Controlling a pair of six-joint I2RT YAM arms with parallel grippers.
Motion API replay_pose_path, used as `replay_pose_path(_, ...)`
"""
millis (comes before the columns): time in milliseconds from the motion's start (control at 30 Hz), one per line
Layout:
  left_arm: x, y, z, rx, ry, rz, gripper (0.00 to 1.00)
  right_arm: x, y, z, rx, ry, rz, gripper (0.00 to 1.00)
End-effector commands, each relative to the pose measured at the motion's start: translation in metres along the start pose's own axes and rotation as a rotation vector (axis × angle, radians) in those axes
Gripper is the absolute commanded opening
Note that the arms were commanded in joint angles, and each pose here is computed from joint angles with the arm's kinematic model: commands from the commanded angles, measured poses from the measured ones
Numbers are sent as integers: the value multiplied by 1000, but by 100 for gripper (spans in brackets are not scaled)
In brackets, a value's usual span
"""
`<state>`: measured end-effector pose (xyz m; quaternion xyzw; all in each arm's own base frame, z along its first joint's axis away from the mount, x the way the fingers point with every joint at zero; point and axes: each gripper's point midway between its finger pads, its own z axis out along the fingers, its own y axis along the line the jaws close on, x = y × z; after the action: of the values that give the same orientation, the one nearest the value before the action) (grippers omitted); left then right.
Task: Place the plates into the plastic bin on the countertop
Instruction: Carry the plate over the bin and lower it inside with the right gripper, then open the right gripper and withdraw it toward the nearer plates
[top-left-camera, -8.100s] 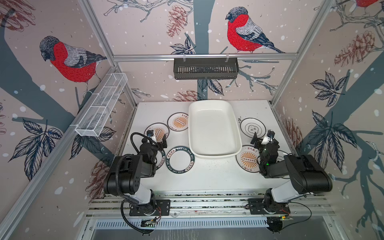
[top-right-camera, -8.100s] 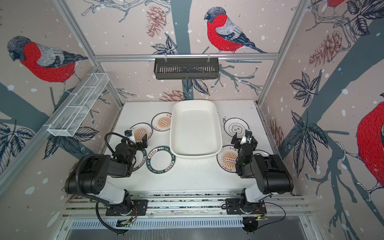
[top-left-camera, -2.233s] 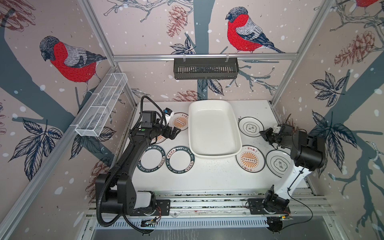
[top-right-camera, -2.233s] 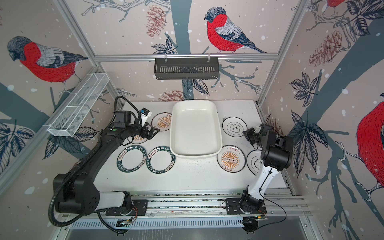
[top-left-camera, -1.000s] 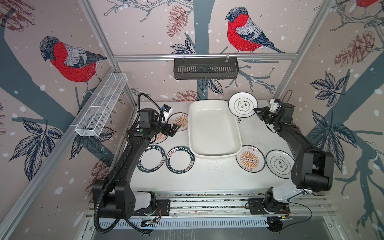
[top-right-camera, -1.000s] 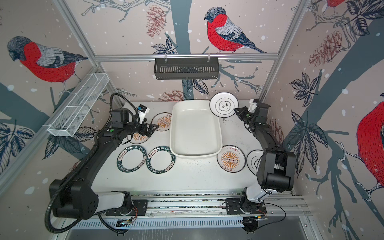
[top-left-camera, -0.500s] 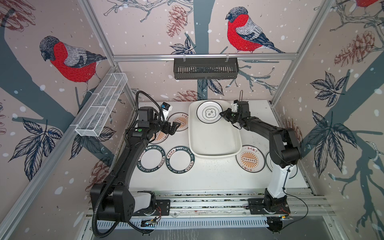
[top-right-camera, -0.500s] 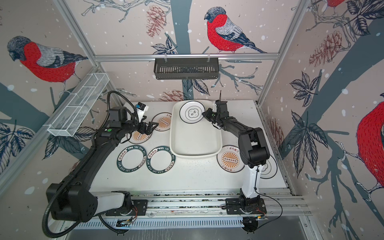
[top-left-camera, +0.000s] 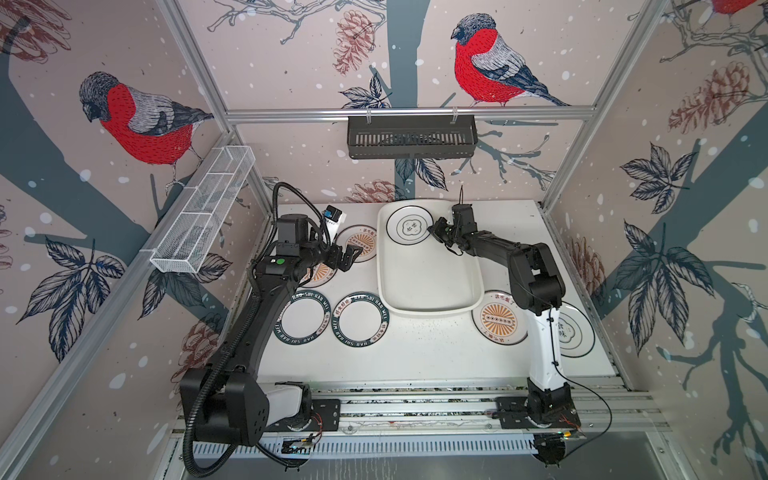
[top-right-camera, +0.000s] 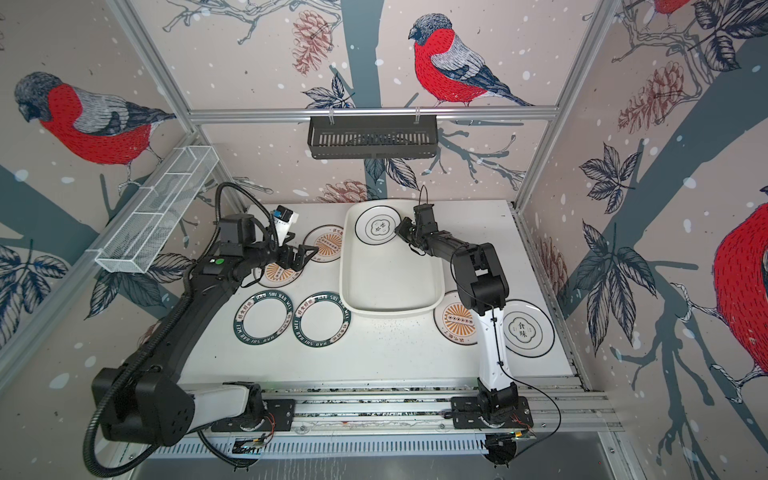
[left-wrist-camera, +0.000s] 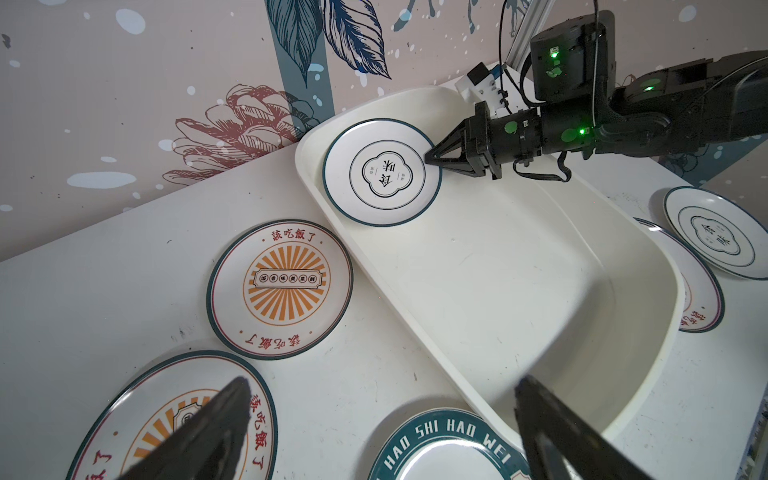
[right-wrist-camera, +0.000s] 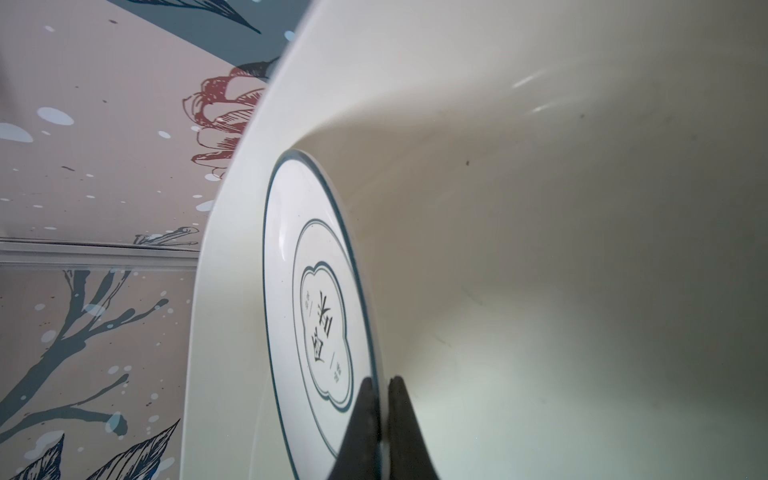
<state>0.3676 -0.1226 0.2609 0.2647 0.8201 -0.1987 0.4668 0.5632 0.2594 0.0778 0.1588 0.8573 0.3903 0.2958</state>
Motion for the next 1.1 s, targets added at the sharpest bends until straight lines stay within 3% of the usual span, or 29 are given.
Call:
replay_pose_path(0, -2, -5, 1, 29, -10, 13, 98, -4, 3, 5, -16, -17, 10, 2)
replay_pose_path(567, 2, -13, 4, 55, 2, 7, 98, 15, -18, 11, 31, 44, 13, 18)
replay_pose_path(867, 2, -15, 3, 61, 7, 19, 99, 13, -14, -3, 82, 47, -30, 45)
replay_pose_path(1067, 8, -18, 3, 70, 30, 35, 98, 11, 5, -25, 96, 49, -89, 53)
